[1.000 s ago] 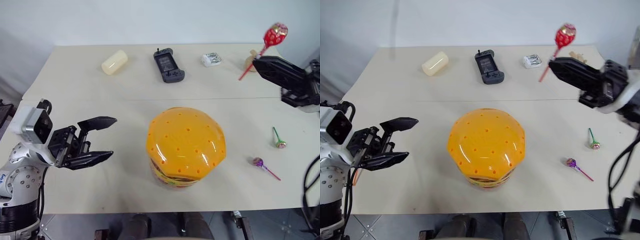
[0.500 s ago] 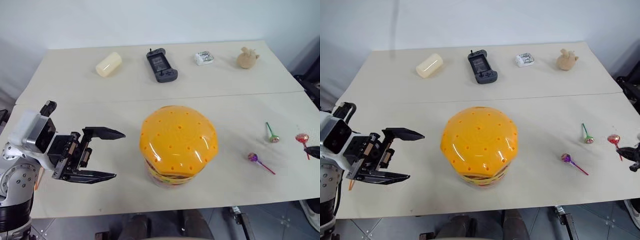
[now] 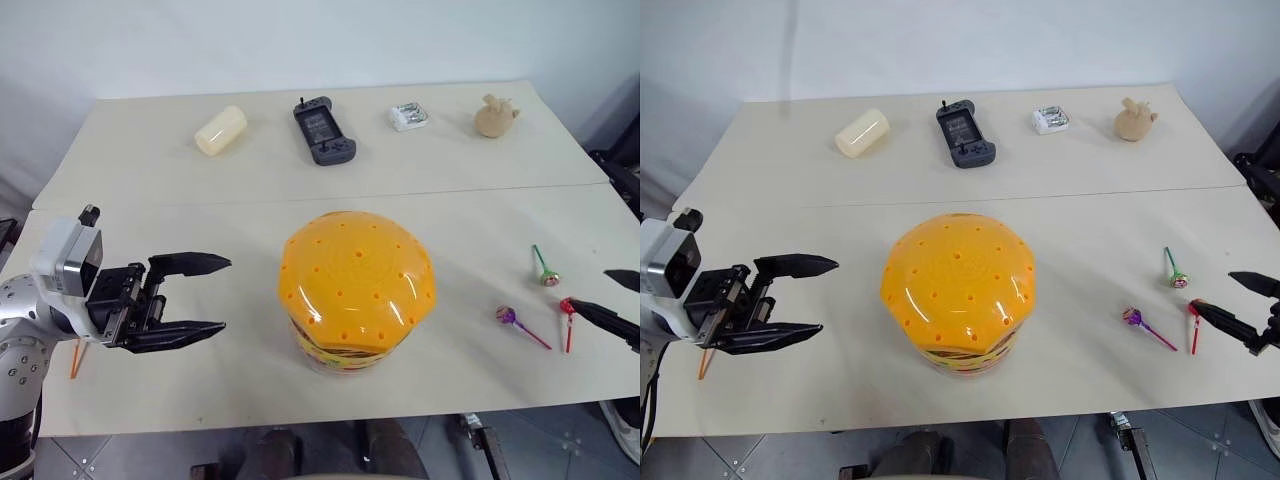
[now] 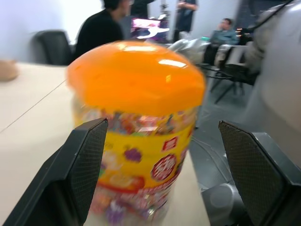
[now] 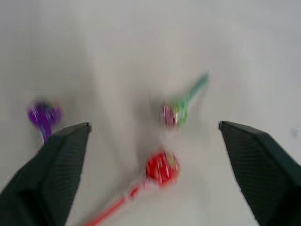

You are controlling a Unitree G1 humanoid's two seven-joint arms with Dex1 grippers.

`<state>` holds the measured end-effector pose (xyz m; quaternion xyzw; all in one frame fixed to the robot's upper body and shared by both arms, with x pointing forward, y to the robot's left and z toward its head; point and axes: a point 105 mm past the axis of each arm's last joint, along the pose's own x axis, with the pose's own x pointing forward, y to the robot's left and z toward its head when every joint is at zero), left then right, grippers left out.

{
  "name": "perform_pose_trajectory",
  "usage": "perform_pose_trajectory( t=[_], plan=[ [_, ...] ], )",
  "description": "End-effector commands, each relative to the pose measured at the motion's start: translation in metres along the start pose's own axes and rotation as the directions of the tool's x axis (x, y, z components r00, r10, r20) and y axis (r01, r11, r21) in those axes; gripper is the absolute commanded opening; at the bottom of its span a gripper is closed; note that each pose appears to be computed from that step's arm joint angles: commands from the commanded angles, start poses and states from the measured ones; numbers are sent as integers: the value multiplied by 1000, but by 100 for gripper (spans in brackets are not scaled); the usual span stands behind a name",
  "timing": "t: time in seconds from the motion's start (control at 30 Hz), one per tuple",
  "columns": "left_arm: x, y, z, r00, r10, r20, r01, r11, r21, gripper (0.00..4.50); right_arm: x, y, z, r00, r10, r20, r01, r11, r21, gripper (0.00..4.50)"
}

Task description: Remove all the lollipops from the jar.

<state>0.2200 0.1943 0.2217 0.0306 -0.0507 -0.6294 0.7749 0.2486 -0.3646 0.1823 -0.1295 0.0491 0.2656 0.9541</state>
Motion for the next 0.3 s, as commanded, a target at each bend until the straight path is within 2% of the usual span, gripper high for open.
perform_pose_trajectory(
  t=[0.03, 0.17, 0.3],
  plan=[
    [-28, 23, -16, 972, 225, -66, -223, 974, 37, 400, 16, 24, 61, 968, 140, 210, -130, 990, -59, 444],
    [-49, 41, -34, 906, 411, -97, -405, 911, 79, 400, 44, 65, 82, 922, 309, 233, -257, 939, -230, 444],
    [-62, 54, -38, 835, 542, -90, -532, 839, 115, 400, 58, 87, 72, 894, 419, 162, -351, 877, -328, 444]
  ],
)
